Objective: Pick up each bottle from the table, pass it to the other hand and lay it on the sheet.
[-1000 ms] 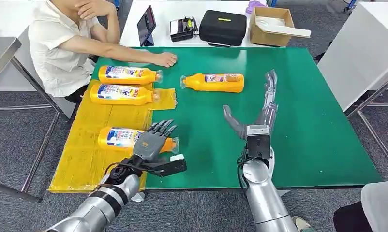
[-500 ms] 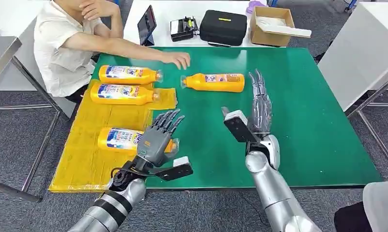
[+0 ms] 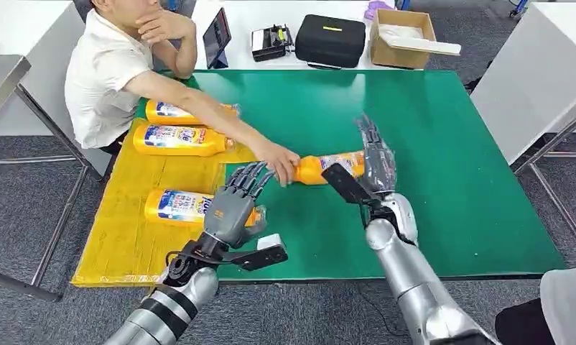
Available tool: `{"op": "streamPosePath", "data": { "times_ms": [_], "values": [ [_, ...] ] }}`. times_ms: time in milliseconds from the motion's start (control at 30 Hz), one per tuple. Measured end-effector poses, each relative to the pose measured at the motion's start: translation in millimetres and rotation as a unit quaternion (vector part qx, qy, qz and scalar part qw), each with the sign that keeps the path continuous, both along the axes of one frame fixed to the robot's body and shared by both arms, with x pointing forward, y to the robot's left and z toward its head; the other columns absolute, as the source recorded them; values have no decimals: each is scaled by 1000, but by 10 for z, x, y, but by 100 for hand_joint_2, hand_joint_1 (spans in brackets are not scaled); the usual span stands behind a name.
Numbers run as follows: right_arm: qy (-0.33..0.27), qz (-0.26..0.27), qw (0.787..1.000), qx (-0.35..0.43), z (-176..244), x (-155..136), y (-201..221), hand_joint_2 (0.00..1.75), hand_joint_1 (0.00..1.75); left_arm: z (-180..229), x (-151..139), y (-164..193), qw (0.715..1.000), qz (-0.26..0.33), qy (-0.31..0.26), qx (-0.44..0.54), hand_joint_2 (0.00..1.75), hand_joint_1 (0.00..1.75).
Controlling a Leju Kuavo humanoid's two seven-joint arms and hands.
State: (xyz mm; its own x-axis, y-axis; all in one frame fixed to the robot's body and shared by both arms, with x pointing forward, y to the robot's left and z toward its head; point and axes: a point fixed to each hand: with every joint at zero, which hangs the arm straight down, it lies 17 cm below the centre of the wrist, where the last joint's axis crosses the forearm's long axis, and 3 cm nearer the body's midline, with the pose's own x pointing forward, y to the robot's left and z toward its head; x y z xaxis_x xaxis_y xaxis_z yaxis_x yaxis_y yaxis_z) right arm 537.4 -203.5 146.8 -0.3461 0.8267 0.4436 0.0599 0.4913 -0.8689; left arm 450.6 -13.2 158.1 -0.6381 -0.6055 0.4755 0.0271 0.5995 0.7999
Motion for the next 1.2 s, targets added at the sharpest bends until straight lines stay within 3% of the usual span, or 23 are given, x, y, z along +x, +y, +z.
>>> {"op": "streamPosePath", "data": {
  "times_ms": [133, 333, 500, 600, 1200],
  "values": [
    [37, -31, 998, -47, -245, 207, -426, 175, 0, 102, -54, 133, 993, 17, 33, -115, 175, 0],
    [137, -68, 984, -90, -834, 136, -891, 175, 0, 246, -219, 253, 953, 29, 84, -289, 175, 0],
    [250, -91, 953, -144, -1308, 57, -1207, 175, 0, 375, -365, 132, 938, 18, 96, -333, 175, 0],
    [284, -101, 938, -172, -1398, 54, -1334, 175, 0, 379, -376, 106, 934, 15, 104, -342, 175, 0],
    [300, -90, 925, -214, -1502, -7, -1479, 175, 0, 400, -441, -9, 931, -8, 113, -348, 175, 0]
  ]
}}
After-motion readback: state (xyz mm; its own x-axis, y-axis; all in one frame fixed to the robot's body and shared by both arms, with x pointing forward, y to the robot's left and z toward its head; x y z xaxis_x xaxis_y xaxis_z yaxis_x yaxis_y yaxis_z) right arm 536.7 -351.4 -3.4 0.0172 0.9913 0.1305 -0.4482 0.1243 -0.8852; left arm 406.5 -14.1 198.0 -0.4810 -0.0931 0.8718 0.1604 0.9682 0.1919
